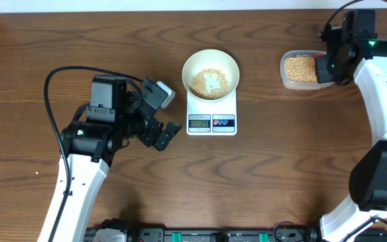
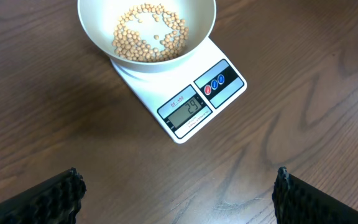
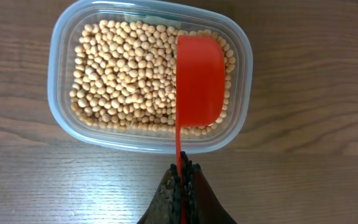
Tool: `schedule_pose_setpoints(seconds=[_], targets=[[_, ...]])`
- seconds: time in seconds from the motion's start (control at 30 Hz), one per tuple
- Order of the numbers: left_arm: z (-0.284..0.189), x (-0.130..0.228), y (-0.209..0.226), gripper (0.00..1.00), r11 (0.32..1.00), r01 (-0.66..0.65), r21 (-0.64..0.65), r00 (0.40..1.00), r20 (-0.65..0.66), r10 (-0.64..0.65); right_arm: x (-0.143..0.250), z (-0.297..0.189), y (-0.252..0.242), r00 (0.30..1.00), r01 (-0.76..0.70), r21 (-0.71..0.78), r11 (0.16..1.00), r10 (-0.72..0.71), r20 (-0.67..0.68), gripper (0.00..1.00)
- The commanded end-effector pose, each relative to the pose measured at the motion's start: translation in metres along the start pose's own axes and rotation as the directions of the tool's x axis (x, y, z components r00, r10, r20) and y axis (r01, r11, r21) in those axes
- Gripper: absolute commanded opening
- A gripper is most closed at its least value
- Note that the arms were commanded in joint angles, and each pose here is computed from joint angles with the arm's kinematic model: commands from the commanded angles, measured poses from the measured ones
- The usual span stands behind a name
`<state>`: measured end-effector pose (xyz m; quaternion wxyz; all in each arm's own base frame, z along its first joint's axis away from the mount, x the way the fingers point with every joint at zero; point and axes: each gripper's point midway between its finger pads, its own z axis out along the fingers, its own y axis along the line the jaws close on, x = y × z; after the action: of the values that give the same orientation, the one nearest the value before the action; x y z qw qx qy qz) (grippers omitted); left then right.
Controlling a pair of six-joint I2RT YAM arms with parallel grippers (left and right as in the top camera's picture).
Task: Scoop item into bowl and weigh 50g on scale
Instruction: 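Lower the red scoop with the right gripper into the soybean tub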
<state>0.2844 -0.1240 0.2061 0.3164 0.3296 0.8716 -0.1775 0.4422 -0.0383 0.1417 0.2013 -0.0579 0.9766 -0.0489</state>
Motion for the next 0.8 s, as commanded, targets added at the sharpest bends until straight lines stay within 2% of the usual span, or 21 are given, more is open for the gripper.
schedule_pose_setpoints(seconds=[0.0, 0.43, 0.6, 0.77], targets=[[-0.003, -0.008, 0.002, 0.99, 1.000, -0.027, -0.011, 1.000, 0.013, 0.027, -0.004, -0.003, -0.005, 1.000, 0.029, 0.051, 0.998, -0.030, 0.003, 0.01], [-0.003, -0.008, 0.002, 0.99, 1.000, -0.027, -0.011, 1.000, 0.013, 0.027, 0.013, 0.012, -0.002, 0.999, 0.035, 0.049, 0.998, -0.033, -0.040, 0.01], [-0.003, -0.008, 0.002, 0.99, 1.000, -0.027, -0.011, 1.000, 0.013, 0.027, 0.015, 0.020, 0.001, 0.998, -0.052, 0.040, 0.998, 0.053, -0.030, 0.01], [-0.003, -0.008, 0.002, 0.99, 1.000, -0.027, -0.011, 1.000, 0.013, 0.027, 0.014, 0.030, 0.018, 0.991, -0.135, -0.050, 0.990, 0.135, -0.006, 0.01]])
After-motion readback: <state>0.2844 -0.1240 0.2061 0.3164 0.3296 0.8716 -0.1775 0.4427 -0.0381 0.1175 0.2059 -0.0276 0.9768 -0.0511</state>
